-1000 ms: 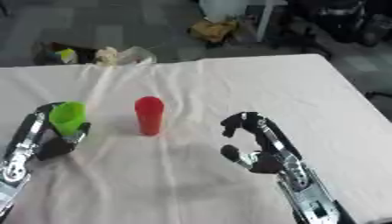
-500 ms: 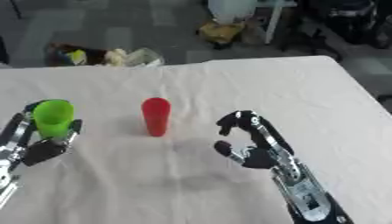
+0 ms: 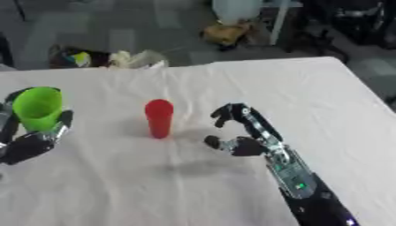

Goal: Pour the contents of one cup into another cup.

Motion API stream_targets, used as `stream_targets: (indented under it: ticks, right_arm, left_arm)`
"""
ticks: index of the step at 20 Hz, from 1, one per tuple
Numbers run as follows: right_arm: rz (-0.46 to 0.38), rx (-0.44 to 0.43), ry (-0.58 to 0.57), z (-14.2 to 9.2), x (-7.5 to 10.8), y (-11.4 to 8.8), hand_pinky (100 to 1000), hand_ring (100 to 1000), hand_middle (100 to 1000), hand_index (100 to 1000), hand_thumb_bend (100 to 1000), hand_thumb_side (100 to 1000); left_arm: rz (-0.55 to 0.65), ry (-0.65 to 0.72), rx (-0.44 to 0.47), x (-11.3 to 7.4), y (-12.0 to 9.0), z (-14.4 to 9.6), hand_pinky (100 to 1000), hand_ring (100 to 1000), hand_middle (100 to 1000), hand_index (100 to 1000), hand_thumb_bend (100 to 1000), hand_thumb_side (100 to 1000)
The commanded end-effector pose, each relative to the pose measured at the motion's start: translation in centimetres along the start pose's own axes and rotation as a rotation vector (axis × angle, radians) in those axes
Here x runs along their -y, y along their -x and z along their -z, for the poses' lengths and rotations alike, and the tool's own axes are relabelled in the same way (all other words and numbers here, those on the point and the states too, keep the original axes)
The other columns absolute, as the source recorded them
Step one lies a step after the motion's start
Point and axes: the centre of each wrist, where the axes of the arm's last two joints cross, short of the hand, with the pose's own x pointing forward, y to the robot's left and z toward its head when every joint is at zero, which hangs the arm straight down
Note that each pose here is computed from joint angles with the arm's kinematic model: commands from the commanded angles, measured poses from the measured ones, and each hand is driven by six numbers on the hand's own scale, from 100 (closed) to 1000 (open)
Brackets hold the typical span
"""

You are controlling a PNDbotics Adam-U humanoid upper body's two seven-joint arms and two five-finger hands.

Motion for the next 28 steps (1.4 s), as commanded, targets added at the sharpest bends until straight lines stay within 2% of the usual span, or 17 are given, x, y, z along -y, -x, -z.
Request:
stream_targets:
  ticks: [1,8,17,28]
  right_arm:
    - [-0.065,-0.01,0.001,0.7,1.2,0.5,737,618,467,694,702,477]
    - [-0.123,-0.031,-0.013,2.1,1.3,1.6,777,646,488,711,732,456]
    - [-0.143,-0.006,-0.031,4.2,1.4,1.4,785,658,495,718,754,460]
    - [-0.152,0.015,-0.118,5.7,-0.1,1.4,786,657,492,718,762,459]
  left_arm:
    - [-0.006,0.004,0.047,-0.5,-1.5,0.5,369,506,643,774,100,330]
    - [-0.044,0.027,0.087,0.0,-3.0,0.9,371,507,644,773,100,347]
    - [-0.092,0.056,0.139,0.4,-4.9,1.7,371,508,645,773,100,360]
    - [-0.109,0.082,0.175,0.4,-6.3,2.1,371,509,646,773,100,364]
